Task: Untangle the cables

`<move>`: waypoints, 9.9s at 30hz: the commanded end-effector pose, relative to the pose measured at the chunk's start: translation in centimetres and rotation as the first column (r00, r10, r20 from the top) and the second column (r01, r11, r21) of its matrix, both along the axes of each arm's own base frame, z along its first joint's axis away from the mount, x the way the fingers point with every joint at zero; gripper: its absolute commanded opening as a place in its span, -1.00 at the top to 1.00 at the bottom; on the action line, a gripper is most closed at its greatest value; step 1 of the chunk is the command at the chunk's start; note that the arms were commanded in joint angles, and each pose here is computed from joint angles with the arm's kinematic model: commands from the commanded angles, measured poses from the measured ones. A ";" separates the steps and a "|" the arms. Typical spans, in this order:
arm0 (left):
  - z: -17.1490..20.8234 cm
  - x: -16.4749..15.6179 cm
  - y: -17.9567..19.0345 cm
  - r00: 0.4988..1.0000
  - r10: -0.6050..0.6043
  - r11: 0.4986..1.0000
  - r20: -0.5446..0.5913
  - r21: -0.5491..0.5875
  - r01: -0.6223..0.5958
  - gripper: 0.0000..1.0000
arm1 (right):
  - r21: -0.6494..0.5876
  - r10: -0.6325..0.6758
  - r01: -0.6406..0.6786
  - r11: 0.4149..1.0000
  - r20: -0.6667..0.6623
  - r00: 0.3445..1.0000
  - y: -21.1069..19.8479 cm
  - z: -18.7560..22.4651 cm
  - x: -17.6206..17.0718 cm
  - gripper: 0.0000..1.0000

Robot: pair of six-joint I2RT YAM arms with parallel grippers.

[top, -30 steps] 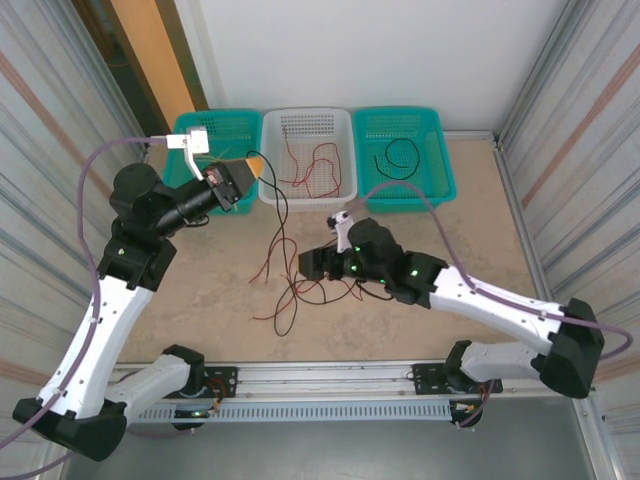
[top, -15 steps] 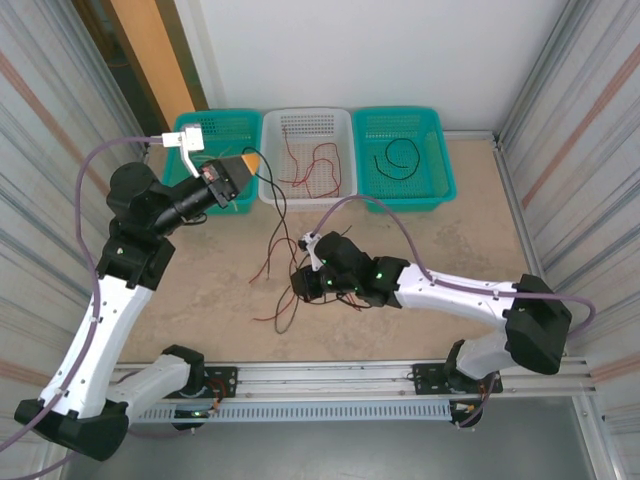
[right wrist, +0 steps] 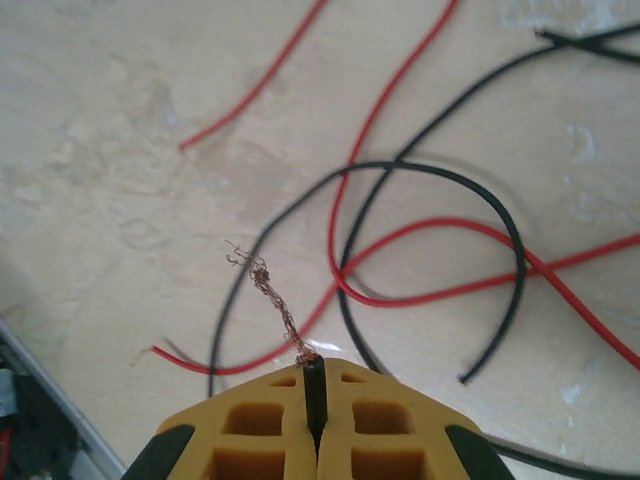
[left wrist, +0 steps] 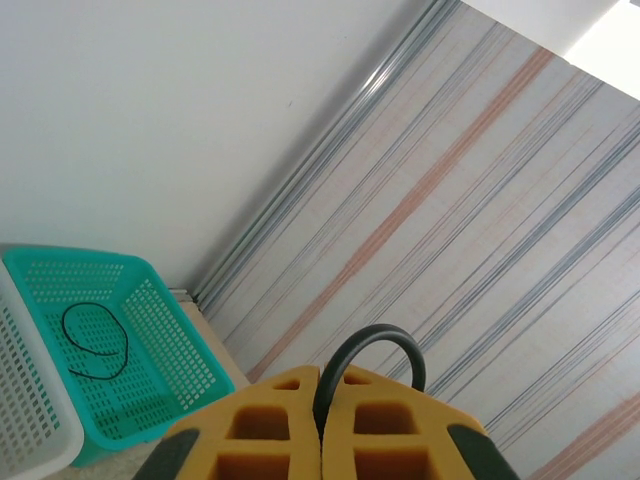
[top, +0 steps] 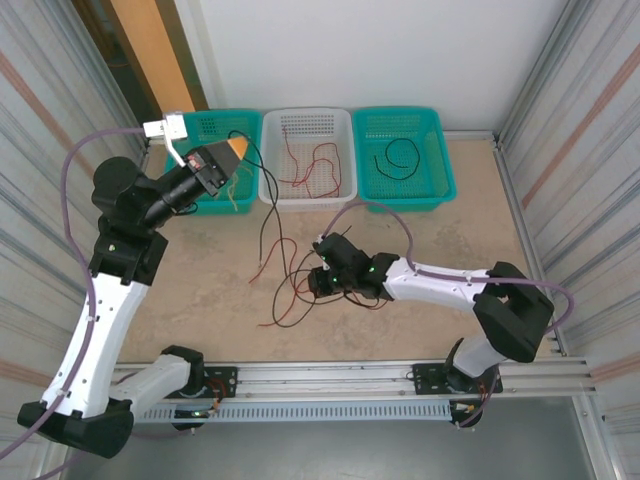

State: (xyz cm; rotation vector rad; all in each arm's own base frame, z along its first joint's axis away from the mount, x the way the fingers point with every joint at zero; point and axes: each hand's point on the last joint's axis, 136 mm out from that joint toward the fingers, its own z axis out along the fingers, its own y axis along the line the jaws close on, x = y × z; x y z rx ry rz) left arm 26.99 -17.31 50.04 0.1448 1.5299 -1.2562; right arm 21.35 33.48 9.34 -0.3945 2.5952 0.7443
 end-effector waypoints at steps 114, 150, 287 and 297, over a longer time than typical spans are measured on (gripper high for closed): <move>-9.0 -3.2 -6.9 0.956 -0.255 0.943 -0.148 0.179 0.279 1.00 | 0.407 -0.166 -0.007 0.913 0.387 0.907 -4.7 25.5 2.8 0.31; -7.9 -3.7 -6.6 0.950 -0.285 0.941 -0.131 0.150 0.303 1.00 | 0.384 -0.188 0.040 0.923 0.357 0.915 -3.1 23.7 6.1 0.02; -28.1 -3.4 -1.0 0.793 0.068 0.873 -0.606 0.420 0.246 -0.67 | -0.137 -0.540 0.569 0.811 0.200 0.817 -21.5 12.2 6.1 -0.32; -38.7 -4.5 -6.1 0.635 0.176 0.672 -0.753 0.563 0.482 0.17 | -0.111 -0.562 0.560 0.821 0.017 0.827 -19.9 3.3 2.6 -0.18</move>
